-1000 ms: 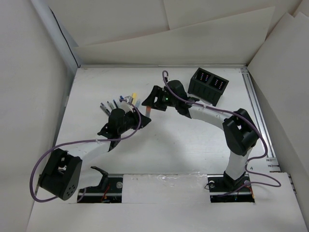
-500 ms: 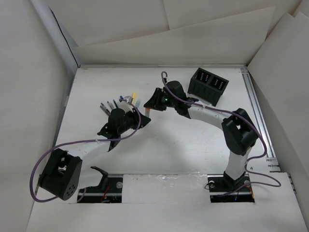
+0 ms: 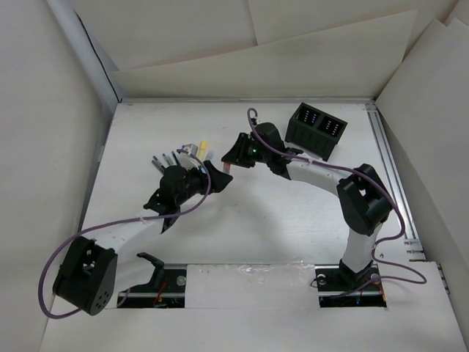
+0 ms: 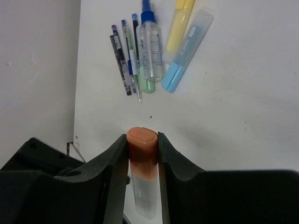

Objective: Sort the stationery into containers
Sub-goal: Place the pen in the storage box.

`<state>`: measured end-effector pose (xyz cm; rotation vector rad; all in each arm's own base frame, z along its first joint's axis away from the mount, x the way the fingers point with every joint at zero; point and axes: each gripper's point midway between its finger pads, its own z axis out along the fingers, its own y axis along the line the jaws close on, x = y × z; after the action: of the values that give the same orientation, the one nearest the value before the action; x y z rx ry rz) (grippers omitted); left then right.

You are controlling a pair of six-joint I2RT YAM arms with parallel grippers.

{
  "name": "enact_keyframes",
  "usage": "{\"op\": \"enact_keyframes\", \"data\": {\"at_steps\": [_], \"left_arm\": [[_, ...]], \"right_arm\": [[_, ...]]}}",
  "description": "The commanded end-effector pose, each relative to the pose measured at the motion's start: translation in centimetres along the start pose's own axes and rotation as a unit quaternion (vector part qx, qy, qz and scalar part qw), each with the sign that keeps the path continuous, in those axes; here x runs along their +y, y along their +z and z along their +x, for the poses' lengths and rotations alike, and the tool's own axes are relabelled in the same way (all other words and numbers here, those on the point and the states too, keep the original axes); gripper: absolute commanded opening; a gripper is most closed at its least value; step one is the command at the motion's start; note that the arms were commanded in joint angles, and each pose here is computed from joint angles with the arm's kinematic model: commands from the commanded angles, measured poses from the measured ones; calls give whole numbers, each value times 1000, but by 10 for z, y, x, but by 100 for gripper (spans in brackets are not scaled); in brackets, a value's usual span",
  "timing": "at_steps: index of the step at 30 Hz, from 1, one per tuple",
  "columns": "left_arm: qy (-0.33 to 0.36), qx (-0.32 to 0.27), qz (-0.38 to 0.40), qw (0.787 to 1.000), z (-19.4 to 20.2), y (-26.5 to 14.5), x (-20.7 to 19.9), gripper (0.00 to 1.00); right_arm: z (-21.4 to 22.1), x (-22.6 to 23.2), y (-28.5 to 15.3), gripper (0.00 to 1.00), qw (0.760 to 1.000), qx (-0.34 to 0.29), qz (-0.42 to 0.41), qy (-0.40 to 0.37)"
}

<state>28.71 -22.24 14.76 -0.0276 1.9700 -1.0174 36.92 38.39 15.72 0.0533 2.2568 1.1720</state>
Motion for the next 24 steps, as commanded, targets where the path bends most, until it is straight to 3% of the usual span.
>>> {"op": "enact_keyframes", "data": {"at_steps": [1, 8, 11, 15, 16, 19, 24], "left_arm": [[18, -45, 28, 998, -19, -11, -18, 66], [21, -120, 0, 993, -38, -41, -12, 67], [10, -120, -36, 992, -36, -40, 3, 67], [-1, -93, -63, 994, -25, -29, 17, 63], [0, -92, -57, 994, -27, -26, 14, 62], [-6, -84, -53, 995, -24, -22, 14, 62], [-7, -89, -67, 994, -26, -19, 19, 62]], "right_arm": [[-37, 14, -16, 4, 998, -58, -17, -16], [-109, -22, -43, 4, 989, -146, 25, -10], [-170, -38, -79, 3, 973, -223, 65, -11], [-248, -73, -136, 3, 918, -357, 174, -5], [-271, -93, -158, 3, 885, -408, 226, 1], [-305, -122, -186, 3, 837, -458, 299, 5], [-340, -146, -212, 3, 791, -495, 361, -8]]}}
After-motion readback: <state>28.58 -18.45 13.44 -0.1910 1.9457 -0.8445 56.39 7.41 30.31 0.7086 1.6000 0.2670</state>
